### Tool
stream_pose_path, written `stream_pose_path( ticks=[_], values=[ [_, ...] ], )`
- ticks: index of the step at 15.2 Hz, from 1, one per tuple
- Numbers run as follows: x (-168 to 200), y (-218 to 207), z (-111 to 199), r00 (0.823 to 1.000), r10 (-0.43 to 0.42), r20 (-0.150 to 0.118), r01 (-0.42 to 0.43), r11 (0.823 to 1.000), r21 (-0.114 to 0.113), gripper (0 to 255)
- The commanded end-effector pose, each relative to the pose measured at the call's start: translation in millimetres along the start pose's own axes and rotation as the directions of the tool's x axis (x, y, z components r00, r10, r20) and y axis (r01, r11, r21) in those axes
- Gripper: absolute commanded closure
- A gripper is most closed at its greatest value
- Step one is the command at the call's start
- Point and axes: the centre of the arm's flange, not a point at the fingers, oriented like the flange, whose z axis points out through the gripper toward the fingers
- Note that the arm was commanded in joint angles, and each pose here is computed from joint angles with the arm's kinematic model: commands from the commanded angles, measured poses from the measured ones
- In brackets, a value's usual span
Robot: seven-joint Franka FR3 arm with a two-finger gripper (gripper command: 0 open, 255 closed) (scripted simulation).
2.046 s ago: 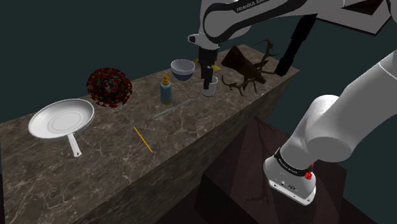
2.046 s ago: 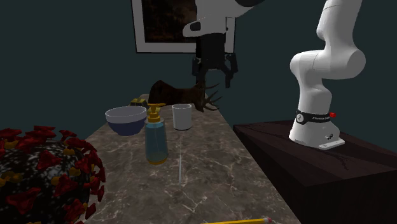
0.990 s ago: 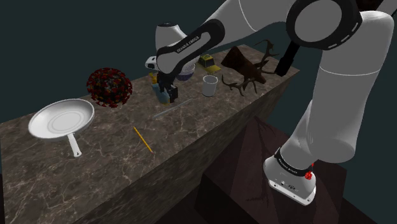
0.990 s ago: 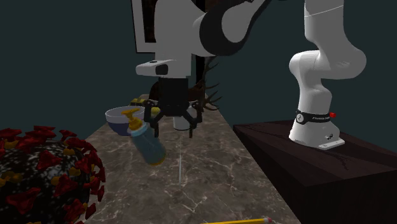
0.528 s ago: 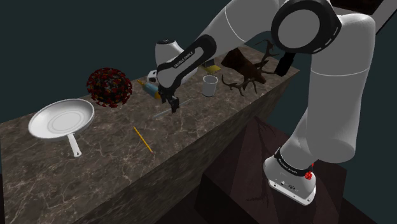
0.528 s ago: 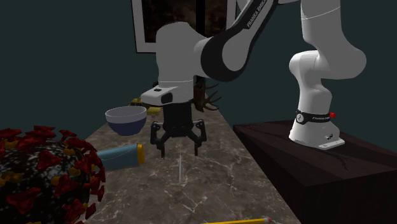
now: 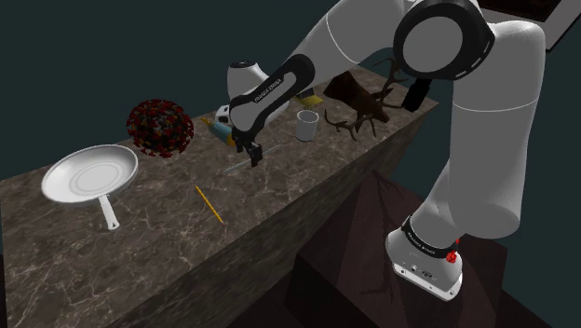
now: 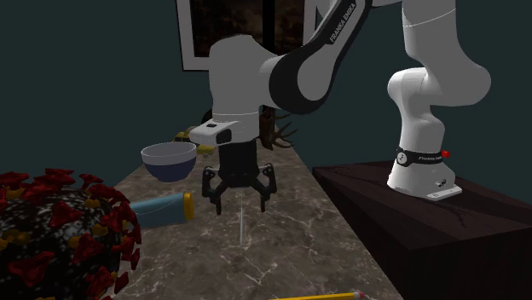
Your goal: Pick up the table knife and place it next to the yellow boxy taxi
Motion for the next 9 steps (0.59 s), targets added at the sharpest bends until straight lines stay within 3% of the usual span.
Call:
stream_pose_path(
  ticks=[1, 2, 9],
  values=[
    [0.0, 0.0, 0.0, 1.000, 0.000, 0.000, 0.000, 1.000, 0.000, 0],
    [0.0, 0.0, 0.0, 1.000, 0.000, 0.000, 0.000, 1.000, 0.000, 255],
    [0.0, 0.0, 0.0, 1.000, 0.000, 0.000, 0.000, 1.000, 0.000, 255]
  ],
)
